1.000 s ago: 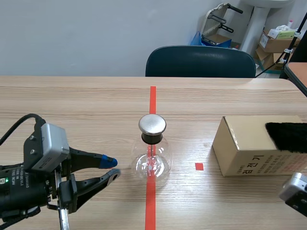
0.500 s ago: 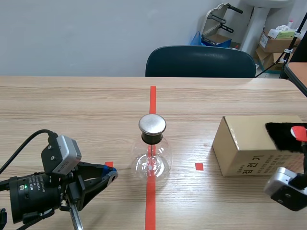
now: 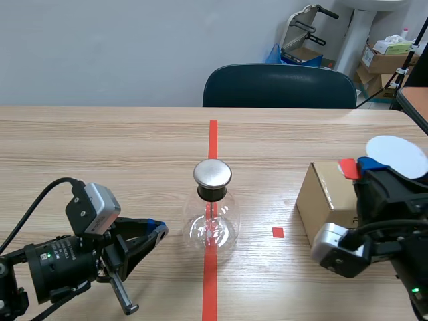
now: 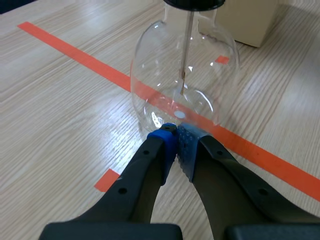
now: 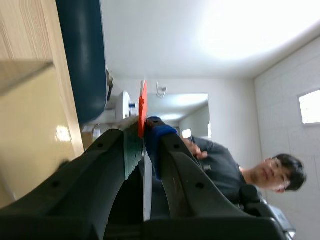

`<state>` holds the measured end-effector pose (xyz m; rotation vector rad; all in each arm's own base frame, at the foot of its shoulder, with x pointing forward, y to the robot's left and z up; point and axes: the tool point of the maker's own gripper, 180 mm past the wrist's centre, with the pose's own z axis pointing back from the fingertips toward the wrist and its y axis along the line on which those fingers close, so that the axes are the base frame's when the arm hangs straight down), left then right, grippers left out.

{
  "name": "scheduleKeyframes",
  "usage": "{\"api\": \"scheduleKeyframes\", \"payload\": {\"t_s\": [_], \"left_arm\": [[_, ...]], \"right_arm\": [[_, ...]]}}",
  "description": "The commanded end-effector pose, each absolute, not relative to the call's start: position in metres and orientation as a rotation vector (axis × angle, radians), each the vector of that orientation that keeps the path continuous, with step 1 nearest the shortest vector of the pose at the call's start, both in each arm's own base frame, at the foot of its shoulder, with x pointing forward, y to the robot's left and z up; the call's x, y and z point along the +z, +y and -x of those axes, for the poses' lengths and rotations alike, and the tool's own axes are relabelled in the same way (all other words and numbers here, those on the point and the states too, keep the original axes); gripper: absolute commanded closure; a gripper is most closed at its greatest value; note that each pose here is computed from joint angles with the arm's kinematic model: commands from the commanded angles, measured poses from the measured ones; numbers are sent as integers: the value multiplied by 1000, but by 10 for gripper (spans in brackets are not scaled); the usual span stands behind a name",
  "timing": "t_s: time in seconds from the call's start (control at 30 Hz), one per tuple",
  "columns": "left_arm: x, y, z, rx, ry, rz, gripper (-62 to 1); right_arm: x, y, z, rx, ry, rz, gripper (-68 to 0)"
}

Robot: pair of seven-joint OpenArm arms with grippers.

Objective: Do the electroscope experiment

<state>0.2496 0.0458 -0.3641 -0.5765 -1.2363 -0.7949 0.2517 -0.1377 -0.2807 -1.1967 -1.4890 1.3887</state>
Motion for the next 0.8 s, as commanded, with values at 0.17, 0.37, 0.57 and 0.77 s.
{"api": "scheduleKeyframes", "payload": {"t_s": [0.17, 0.37, 0.57, 0.77], "left_arm": [[-351, 43, -256, -791, -1290, 592, -28], [-353, 44, -264, -794, -1293, 575, -29], [-366, 57, -276, -770, -1289, 531, -29], [-381, 58, -272, -793, -1267, 528, -29]], "right_arm": [[-260, -117, -260, 1392, -1593, 1241, -20], [-260, -101, -263, 1387, -1619, 1214, -20], [-261, -93, -264, 1370, -1622, 1205, -20], [-264, -94, -266, 1342, -1590, 1196, -20]]}}
